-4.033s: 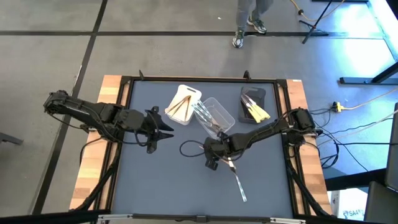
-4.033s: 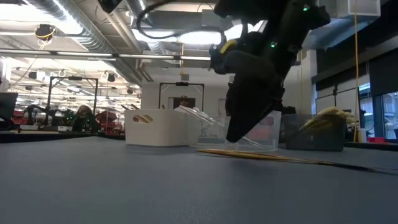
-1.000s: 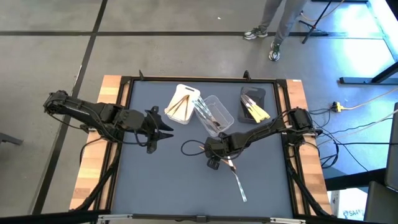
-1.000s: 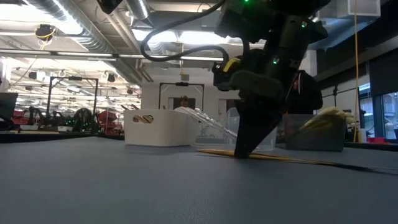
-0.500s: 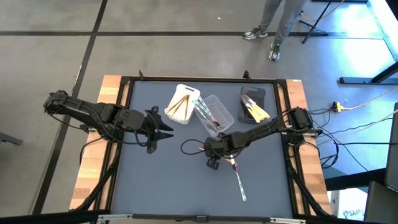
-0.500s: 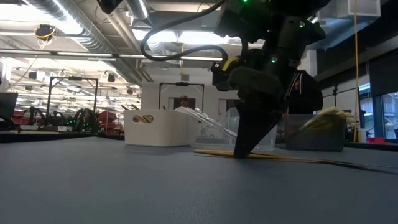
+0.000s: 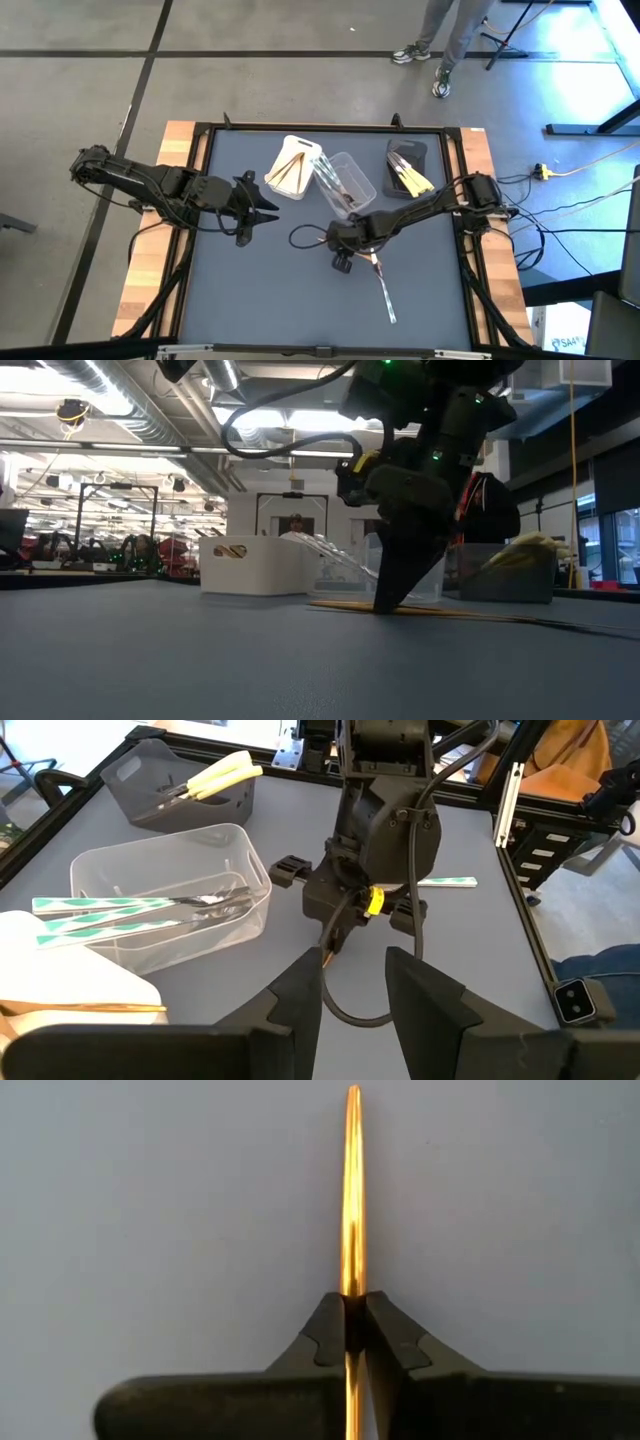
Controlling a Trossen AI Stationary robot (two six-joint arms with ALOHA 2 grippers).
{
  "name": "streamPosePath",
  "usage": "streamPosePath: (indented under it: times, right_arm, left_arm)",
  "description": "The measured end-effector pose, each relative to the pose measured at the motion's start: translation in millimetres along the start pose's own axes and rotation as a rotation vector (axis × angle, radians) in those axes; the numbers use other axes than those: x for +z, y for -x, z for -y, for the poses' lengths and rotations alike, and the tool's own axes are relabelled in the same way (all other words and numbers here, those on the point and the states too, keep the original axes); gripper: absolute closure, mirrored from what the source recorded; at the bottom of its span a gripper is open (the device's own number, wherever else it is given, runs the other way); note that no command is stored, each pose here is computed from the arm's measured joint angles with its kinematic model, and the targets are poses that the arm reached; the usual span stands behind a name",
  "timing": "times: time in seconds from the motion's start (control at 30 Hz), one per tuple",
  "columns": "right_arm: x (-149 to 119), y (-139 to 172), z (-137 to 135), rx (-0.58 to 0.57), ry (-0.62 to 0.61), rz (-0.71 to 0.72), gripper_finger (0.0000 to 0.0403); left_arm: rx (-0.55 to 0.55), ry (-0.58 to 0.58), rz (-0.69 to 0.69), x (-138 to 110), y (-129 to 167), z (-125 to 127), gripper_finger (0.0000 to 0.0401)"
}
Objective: Sort silverware by color (type)
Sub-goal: Put the gold knife into the white bin
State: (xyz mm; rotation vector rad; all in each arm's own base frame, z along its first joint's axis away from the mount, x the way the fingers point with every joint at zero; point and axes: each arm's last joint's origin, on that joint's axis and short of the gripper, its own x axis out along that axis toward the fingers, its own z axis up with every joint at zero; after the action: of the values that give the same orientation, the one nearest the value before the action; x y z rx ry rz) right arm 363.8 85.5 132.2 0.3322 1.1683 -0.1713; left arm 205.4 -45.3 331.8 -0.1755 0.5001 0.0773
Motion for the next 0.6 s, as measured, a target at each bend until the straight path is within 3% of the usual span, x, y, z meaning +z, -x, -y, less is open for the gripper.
streamPosePath:
  times: [0.6]
  right_arm:
    - [21,10,-15,0.083,0.126,0.093,0.0399]
  left_arm:
    - [-0.002,0.003,0.006,1,0,0,0.0296]
